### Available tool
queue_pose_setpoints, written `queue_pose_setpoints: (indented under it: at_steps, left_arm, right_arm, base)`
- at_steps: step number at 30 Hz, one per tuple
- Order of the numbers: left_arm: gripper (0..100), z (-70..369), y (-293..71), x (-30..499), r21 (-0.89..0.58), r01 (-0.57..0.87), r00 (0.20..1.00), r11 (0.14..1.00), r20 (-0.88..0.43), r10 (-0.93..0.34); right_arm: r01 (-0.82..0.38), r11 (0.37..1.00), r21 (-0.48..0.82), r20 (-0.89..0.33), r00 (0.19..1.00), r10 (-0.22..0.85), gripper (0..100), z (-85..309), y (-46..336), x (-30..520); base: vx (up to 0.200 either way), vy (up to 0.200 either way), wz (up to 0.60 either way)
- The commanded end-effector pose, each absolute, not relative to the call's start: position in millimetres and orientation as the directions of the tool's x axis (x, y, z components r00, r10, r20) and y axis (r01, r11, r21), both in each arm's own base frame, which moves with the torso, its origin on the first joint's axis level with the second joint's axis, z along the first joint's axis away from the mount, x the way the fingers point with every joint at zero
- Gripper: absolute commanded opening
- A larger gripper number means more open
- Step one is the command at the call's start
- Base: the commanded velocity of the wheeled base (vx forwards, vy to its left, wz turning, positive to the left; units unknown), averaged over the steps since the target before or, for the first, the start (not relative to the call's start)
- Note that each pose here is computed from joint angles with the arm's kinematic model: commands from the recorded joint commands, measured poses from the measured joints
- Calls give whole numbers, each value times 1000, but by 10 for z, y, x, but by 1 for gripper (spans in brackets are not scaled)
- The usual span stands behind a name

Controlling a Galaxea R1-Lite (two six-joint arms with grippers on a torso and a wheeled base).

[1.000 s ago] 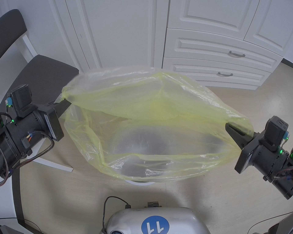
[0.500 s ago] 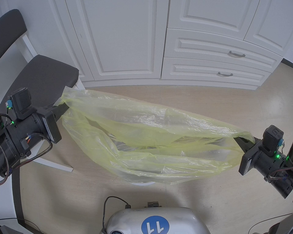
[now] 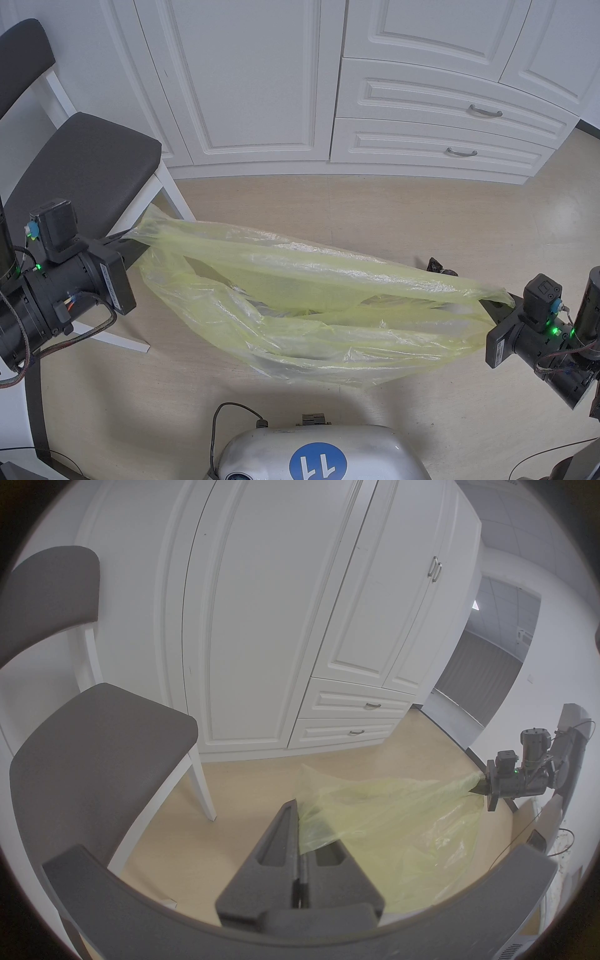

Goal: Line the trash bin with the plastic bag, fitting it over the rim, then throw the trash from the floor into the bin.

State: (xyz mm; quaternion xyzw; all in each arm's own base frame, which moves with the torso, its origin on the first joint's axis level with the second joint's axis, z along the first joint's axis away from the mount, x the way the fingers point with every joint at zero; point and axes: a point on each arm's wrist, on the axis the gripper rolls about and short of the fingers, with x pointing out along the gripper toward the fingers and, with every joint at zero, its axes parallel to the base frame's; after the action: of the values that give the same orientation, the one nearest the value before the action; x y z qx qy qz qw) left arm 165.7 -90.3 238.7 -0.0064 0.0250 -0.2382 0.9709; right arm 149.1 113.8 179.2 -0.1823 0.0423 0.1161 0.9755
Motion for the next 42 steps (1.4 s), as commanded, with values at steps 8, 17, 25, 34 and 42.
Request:
queue_pose_setpoints:
  at_steps: [8,17,25,34,42]
  left_arm:
    - [0,2252,-961,1795,-23,452,885,891,-113,-452]
    - [0,2262,-957,1811,-23,453,886,891,-100,-453]
    - [0,2171,-1056,1716,-36,558,826,829,-70,-559]
    - [0,2002,-1596,1927,-77,698,716,712,101,-691]
    - [0,1883,-1812,1802,-182,779,627,601,248,-738]
  right_arm:
    - [-251,893,-374,-183,964,195,0,1724,1115,1494]
    - [-264,891,-368,-185,961,208,0,1747,1123,1511]
    - [-286,887,-364,-175,956,236,0,1775,1157,1491]
    - [-520,827,-213,-37,850,526,0,2055,1153,1685]
    - [-633,773,-35,28,773,634,0,2070,1293,1766]
  base:
    - [0,0,0]
    - [0,0,0]
    - [0,0,0]
    - [0,0,0]
    - [0,0,0]
